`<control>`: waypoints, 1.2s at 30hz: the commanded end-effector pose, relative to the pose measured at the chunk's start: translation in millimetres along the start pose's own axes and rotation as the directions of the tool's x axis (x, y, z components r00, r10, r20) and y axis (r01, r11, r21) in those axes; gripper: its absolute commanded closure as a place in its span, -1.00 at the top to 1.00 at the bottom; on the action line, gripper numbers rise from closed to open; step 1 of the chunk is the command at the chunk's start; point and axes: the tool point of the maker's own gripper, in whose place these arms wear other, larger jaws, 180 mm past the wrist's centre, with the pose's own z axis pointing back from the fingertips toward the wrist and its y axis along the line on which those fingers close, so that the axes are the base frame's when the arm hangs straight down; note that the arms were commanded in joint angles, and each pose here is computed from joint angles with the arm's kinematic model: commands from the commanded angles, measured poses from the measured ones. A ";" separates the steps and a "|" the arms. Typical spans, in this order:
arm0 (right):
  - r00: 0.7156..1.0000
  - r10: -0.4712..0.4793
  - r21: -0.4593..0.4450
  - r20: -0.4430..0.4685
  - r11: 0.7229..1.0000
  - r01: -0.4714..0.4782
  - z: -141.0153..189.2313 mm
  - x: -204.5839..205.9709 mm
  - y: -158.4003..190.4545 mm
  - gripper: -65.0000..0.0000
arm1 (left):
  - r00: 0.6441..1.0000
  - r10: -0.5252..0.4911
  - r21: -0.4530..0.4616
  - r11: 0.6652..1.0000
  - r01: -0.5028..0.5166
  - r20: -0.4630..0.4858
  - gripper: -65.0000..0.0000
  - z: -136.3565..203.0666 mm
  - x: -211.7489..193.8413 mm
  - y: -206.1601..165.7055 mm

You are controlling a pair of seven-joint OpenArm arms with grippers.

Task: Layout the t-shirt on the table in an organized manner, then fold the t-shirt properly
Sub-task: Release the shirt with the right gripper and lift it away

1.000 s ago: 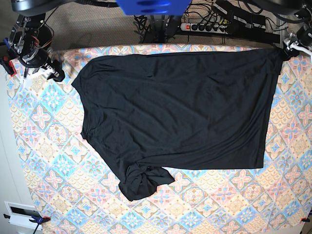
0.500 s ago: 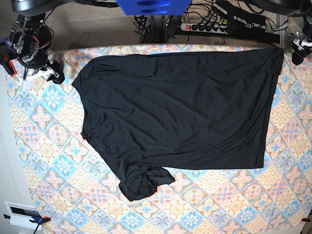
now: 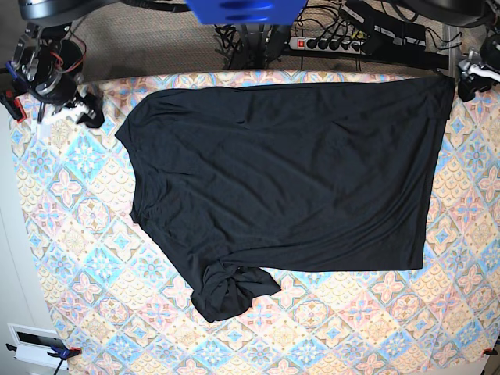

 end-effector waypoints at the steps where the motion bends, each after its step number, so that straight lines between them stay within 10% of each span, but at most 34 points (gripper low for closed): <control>1: 0.999 0.028 0.024 0.036 0.999 -0.029 6.2 11.7 8.6 -0.21 | 0.999 -0.040 0.016 0.999 0.040 0.030 0.27 8.2 11.7 -1.4; 36: 0.995 0.103 0.149 -0.006 0.984 -0.101 15.8 -27.9 34.9 -0.21 | 0.996 -0.091 -0.011 0.996 0.091 0.014 0.27 3.2 5.9 -22.6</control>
